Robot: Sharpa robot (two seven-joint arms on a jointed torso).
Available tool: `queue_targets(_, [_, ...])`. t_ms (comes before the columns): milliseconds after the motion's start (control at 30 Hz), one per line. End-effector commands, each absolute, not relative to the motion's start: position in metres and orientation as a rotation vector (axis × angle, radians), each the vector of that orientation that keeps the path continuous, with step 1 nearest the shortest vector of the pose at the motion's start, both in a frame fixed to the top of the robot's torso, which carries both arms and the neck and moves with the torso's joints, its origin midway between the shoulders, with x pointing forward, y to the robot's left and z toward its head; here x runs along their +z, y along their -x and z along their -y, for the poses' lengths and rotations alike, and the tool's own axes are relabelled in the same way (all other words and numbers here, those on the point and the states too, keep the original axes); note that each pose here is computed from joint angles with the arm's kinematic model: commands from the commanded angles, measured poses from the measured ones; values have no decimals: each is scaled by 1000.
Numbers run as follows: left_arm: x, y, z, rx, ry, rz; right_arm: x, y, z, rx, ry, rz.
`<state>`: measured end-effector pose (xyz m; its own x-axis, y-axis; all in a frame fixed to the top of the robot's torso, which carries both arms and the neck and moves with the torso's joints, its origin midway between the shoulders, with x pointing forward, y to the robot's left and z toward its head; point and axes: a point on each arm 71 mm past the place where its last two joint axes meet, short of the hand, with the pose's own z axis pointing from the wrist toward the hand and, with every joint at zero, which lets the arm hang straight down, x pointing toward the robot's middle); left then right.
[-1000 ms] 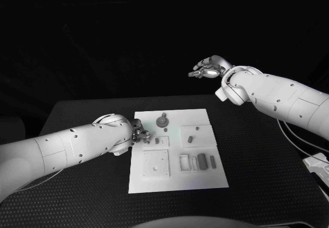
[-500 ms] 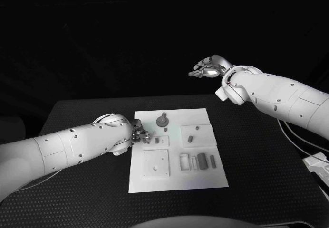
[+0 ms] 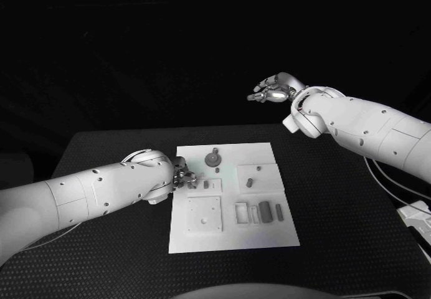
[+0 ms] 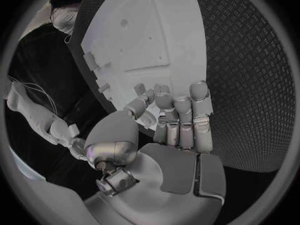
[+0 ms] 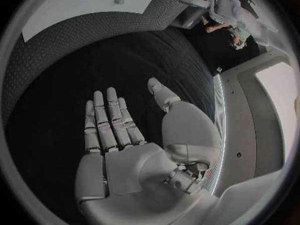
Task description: Assemble the parts on the task board
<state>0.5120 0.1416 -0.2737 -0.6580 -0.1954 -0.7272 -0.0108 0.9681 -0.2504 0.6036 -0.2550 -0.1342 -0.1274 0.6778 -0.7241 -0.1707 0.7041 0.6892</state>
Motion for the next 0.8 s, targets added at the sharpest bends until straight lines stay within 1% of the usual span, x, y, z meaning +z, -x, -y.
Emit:
queue_targets(33, [-276,-510,-140,-277,122,-2296,-134,-603,253,780,-416,-1543])
queue_targets(467, [-275,-511,-134,-300,118,-2281,-134,-603,253,781,-416,-1544])
queue_targets(800, [-275,-510,-136,-299,109,-2285,-134,-603,253,781,-415,-1544])
